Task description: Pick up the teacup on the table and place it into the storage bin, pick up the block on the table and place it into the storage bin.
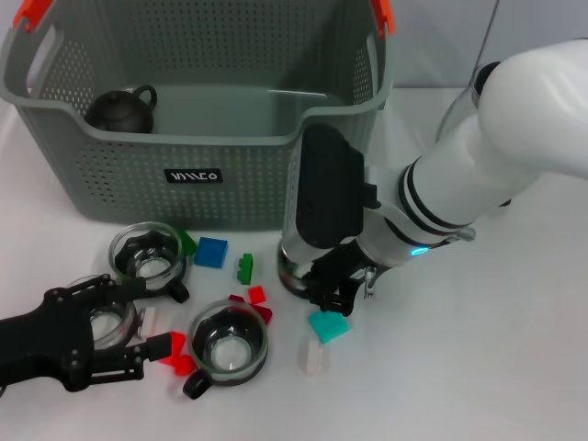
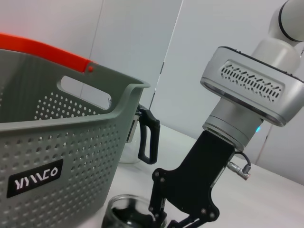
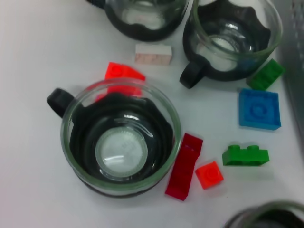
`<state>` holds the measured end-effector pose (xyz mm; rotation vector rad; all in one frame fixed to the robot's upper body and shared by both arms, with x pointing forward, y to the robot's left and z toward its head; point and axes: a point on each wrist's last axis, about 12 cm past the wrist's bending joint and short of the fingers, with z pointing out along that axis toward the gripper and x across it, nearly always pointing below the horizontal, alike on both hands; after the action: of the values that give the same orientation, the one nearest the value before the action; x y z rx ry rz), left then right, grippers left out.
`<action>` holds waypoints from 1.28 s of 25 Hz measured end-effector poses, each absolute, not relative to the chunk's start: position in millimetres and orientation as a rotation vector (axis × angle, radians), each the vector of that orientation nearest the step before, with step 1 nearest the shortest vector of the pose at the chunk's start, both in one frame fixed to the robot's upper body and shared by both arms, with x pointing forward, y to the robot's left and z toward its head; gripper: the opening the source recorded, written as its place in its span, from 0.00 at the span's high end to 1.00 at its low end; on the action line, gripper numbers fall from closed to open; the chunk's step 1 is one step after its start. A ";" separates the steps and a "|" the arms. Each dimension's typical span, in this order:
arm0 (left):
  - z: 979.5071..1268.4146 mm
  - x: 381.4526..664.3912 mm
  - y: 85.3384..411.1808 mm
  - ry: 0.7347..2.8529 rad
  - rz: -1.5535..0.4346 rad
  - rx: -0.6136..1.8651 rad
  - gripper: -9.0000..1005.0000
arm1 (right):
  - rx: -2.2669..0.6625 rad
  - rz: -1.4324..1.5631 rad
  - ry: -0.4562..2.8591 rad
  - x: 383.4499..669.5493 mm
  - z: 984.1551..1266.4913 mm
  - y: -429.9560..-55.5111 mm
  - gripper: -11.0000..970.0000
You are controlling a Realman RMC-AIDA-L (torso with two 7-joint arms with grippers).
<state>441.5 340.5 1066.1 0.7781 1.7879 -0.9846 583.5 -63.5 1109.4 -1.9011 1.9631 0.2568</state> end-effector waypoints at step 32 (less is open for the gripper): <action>1065.9 444.4 336.4 1.766 -1.007 0.743 0.09 | -1.001 0.752 1.773 678.1 1280.9 -37.2 0.93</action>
<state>444.4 336.4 1065.9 0.7429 1.7661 -1.0073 678.1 -37.2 1280.9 -1.0012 1.7731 0.7519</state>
